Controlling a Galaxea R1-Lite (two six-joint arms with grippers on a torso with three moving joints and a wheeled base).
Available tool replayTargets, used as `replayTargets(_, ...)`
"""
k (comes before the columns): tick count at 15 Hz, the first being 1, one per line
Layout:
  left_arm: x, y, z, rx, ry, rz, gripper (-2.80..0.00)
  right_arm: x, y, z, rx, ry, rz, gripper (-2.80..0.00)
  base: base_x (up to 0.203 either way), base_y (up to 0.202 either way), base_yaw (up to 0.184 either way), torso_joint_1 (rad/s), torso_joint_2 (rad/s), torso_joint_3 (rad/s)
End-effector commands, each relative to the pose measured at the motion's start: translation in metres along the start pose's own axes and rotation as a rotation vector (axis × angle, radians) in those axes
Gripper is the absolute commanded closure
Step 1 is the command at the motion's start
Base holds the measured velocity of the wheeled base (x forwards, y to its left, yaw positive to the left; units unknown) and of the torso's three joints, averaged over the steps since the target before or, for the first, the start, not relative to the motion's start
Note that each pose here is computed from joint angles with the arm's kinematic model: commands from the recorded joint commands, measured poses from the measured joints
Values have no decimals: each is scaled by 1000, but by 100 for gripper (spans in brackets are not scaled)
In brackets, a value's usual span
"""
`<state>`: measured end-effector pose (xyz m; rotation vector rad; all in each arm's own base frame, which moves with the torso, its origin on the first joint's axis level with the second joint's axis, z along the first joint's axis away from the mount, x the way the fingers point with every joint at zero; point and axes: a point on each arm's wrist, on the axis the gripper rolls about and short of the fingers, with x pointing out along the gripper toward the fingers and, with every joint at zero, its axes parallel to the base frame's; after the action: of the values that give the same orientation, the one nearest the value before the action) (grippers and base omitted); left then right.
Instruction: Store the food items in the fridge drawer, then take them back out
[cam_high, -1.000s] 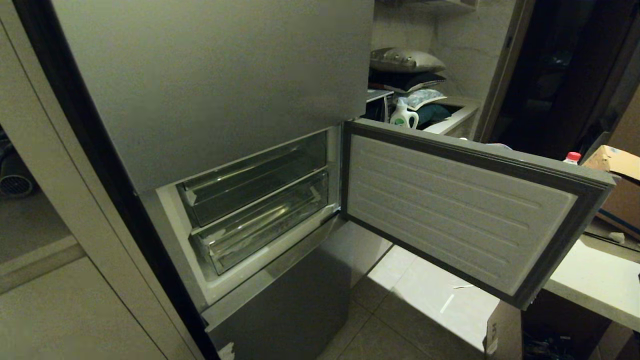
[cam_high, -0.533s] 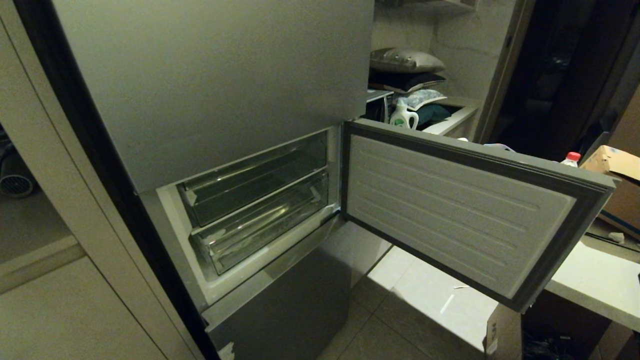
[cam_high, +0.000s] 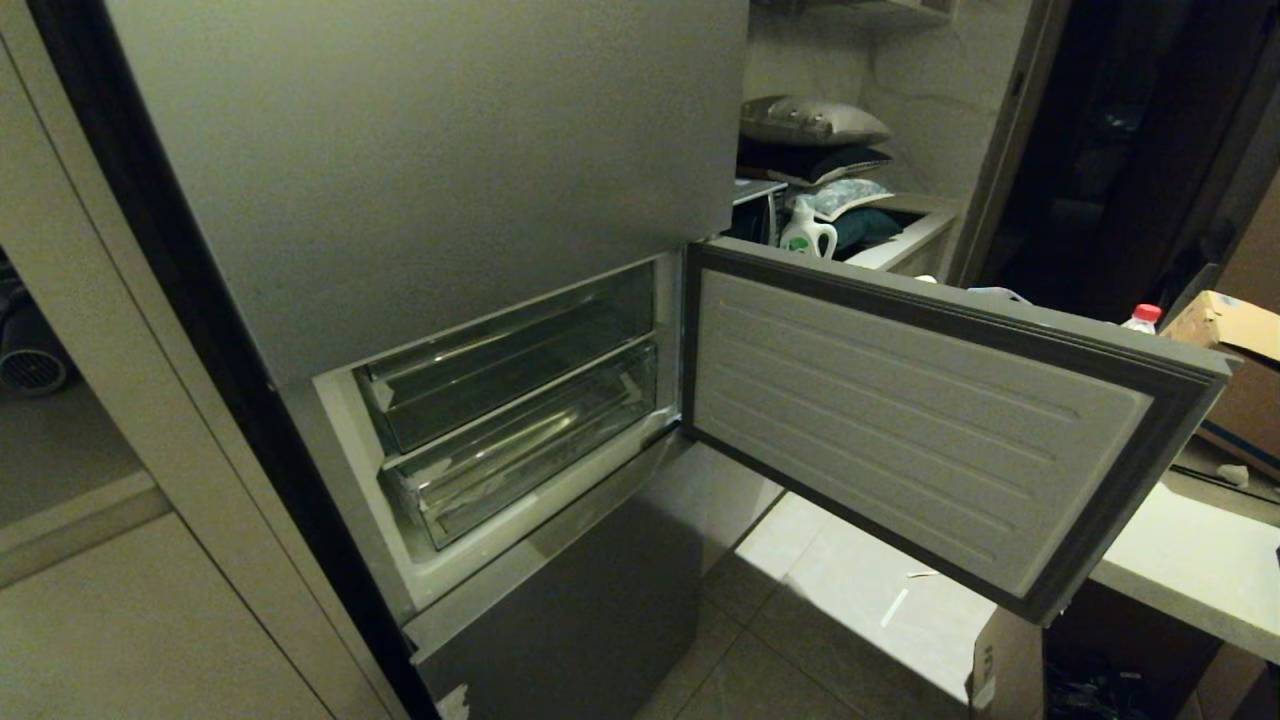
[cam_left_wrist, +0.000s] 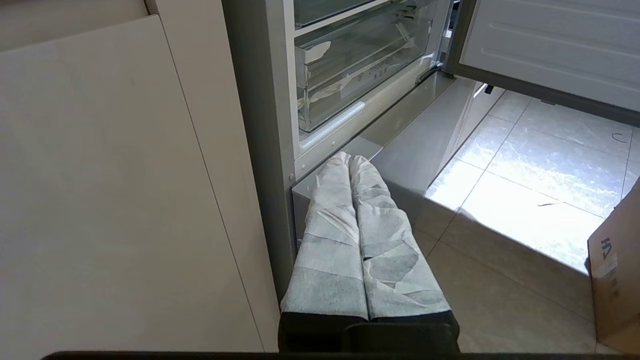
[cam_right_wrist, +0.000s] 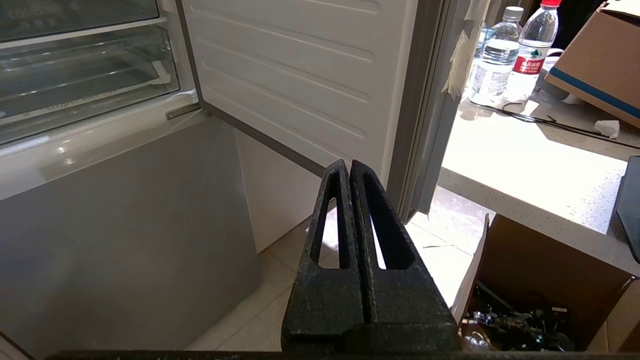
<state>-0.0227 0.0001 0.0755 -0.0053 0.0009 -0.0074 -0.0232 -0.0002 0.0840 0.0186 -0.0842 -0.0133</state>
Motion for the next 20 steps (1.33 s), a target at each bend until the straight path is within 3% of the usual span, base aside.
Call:
replayTargets(1, 0, 0, 0, -1, 0, 0, 0, 2, 0, -9, 0, 29, 0, 0, 0, 0, 0, 0, 0, 0)
replayTargets(20, 0, 0, 0, -2, -1, 0, 0, 2, 0, -9, 1, 30, -1, 0, 0, 0, 0, 0, 0, 0)
